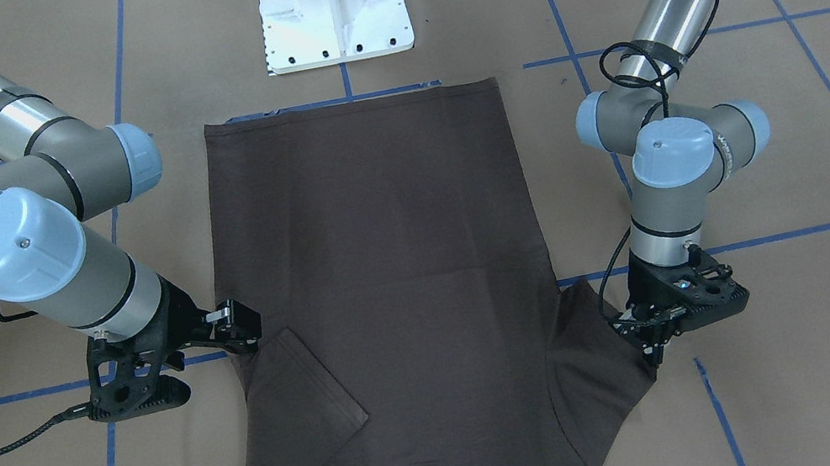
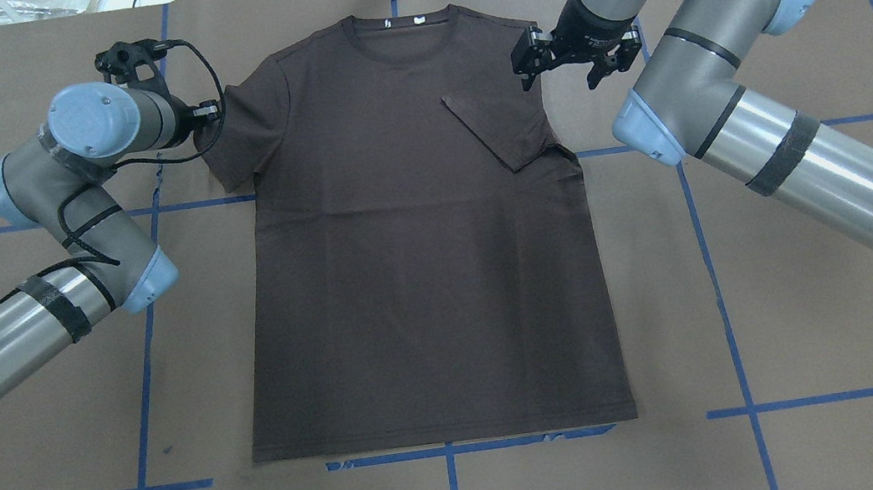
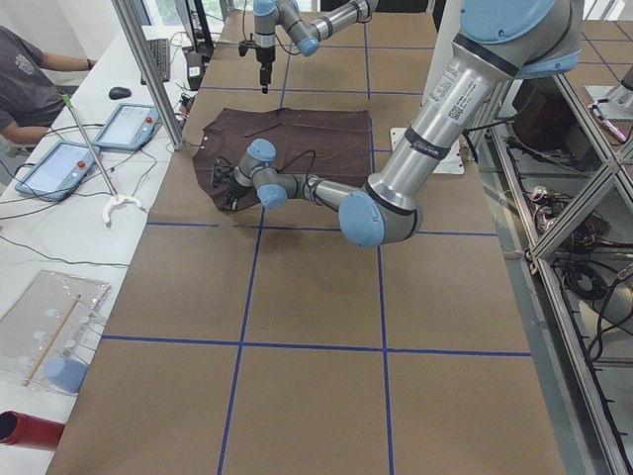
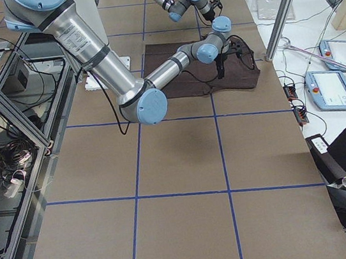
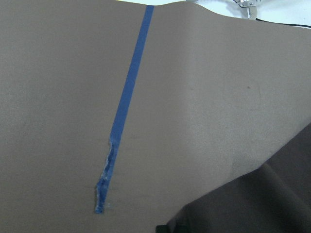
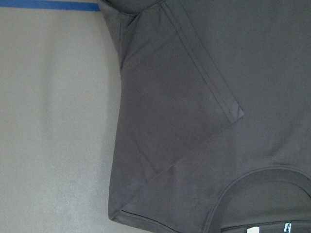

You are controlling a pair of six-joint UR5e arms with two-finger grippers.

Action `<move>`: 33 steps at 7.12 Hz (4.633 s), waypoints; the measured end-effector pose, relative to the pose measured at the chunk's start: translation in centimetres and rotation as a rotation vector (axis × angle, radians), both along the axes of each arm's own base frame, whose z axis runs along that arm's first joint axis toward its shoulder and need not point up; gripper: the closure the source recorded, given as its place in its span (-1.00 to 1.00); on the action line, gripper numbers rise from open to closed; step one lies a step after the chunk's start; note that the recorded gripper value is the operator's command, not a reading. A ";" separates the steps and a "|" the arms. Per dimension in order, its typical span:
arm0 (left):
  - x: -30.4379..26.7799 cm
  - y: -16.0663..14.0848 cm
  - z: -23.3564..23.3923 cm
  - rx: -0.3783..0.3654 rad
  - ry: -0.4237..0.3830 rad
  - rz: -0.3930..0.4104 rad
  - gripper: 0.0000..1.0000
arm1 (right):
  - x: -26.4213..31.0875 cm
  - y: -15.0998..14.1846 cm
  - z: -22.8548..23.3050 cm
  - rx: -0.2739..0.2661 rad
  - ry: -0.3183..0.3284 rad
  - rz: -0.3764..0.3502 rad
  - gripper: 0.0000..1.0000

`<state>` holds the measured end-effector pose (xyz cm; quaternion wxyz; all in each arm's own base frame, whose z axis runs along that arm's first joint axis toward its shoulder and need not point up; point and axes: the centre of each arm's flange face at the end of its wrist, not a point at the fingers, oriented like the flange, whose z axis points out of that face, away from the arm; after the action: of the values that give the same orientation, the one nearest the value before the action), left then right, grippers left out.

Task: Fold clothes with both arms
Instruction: 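Fold the sleeve nearest the left gripper inward over the shirt body, then move the right gripper down to the hem corner nearest the robot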

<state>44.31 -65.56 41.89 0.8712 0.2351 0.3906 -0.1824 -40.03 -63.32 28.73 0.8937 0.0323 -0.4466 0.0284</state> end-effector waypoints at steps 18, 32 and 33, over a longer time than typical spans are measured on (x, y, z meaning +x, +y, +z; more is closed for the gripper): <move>9.6 1.1 -19.3 -0.115 0.287 0.030 -1.00 | 0.4 1.8 1.9 -0.023 -0.005 0.003 -1.00; -2.9 13.8 -19.2 -0.054 0.196 0.165 -1.00 | -8.1 38.3 8.2 -0.133 0.097 0.102 -0.95; -3.1 13.9 -19.3 -0.053 0.197 0.166 -1.00 | -8.2 38.6 8.2 -0.136 0.096 0.092 -0.41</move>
<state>41.21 -51.67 22.56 0.8466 0.1598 0.4874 -0.1424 -48.27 -24.76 36.92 0.9119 -0.0066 -0.3984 0.0983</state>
